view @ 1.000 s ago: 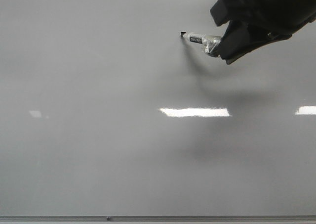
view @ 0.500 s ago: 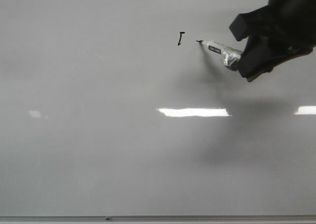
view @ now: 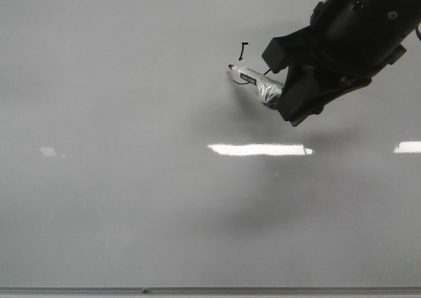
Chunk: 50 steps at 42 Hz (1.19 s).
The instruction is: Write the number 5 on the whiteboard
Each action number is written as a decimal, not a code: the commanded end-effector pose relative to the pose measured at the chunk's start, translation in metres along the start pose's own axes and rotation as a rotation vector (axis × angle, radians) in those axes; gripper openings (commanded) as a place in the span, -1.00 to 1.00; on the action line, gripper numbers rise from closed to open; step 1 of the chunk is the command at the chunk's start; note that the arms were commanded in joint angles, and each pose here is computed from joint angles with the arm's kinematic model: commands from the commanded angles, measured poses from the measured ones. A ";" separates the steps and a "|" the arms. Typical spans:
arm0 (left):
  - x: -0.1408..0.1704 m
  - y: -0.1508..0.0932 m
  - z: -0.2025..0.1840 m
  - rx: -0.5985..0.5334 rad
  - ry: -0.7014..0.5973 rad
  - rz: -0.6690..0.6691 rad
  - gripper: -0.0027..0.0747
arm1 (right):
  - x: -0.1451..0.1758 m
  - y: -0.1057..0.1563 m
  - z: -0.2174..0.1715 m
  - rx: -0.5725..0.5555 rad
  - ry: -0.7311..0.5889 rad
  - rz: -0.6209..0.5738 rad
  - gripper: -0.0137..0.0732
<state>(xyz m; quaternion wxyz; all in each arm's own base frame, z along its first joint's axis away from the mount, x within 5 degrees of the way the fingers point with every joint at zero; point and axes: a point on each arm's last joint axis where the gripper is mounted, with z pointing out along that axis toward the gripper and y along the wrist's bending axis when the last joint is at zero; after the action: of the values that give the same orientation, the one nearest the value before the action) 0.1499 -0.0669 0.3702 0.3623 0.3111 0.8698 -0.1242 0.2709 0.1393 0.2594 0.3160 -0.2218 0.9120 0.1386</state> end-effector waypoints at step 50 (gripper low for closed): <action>-0.010 0.000 -0.008 -0.012 -0.090 -0.021 0.16 | -0.023 -0.031 -0.016 0.121 -0.185 -0.021 -0.84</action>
<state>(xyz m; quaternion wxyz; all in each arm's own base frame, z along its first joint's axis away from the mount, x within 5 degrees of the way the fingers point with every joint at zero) 0.1498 -0.0671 0.3703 0.3624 0.3108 0.8697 -0.1253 0.2864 0.1239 0.2595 0.3571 -0.2175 0.9021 0.1070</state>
